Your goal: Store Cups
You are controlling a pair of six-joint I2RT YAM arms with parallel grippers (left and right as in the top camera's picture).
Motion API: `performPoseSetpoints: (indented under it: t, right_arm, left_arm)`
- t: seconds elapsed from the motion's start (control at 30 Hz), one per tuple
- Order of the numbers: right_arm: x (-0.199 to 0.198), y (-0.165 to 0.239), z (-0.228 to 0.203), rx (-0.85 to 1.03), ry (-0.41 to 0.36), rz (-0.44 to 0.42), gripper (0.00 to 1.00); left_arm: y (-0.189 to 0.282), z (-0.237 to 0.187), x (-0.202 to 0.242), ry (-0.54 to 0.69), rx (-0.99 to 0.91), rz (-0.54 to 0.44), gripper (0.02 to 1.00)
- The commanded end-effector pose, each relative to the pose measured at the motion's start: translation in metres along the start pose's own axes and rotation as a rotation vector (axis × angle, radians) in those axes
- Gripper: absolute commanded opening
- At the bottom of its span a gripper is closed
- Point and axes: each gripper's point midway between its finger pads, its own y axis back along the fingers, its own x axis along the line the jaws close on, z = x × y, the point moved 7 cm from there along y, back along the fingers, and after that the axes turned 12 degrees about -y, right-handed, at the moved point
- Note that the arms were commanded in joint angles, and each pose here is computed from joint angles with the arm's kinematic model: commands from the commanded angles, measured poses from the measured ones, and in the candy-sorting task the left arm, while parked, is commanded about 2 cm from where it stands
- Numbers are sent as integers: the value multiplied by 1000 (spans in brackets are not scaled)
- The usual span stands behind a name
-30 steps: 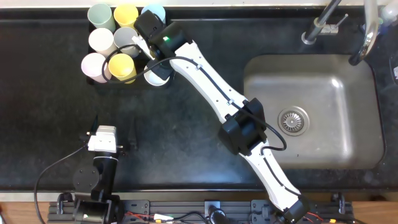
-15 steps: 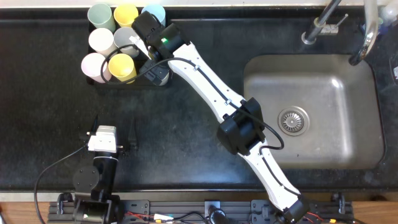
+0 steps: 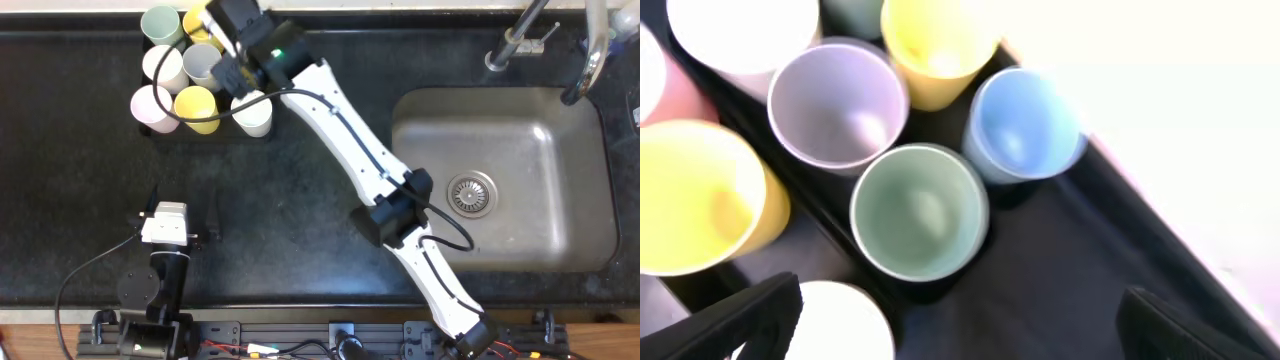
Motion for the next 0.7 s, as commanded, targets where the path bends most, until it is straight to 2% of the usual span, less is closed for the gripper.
performPoseSetpoints:
  t: [0.03,0.1,0.2,0.27,0.37,0.4,0.43,0.6,0.7]
  right_arm:
    - [-23,69,21,-122,-49,-64,998]
    - [-36,102,20,-139,-64,-107,996]
    - [-67,151,5,-107,-168,-148,998]
    - [-94,181,-6,-92,-199,-215,998]
    - [-148,228,-14,-171,-378,-471,998]
    - [-162,246,-19,-198,-441,-539,998]
    - [-171,261,-24,-213,-480,-571,998]
    - [-186,315,-68,-139,-521,-612,998]
    - [-183,331,-119,-20,-559,-639,996]
  left_arm:
    - [0,0,0,-21,-7,-2,998]
    - [0,0,0,-21,-7,-2,998]
    - [0,0,0,-21,-7,-2,998]
    - [0,0,0,-21,-7,-2,998]
    - [0,0,0,-21,-7,-2,998]
    - [0,0,0,-21,-7,-2,998]
    - [0,0,0,-21,-7,-2,998]
    - [0,0,0,-21,-7,-2,998]
    - [0,0,0,-21,-7,-2,998]
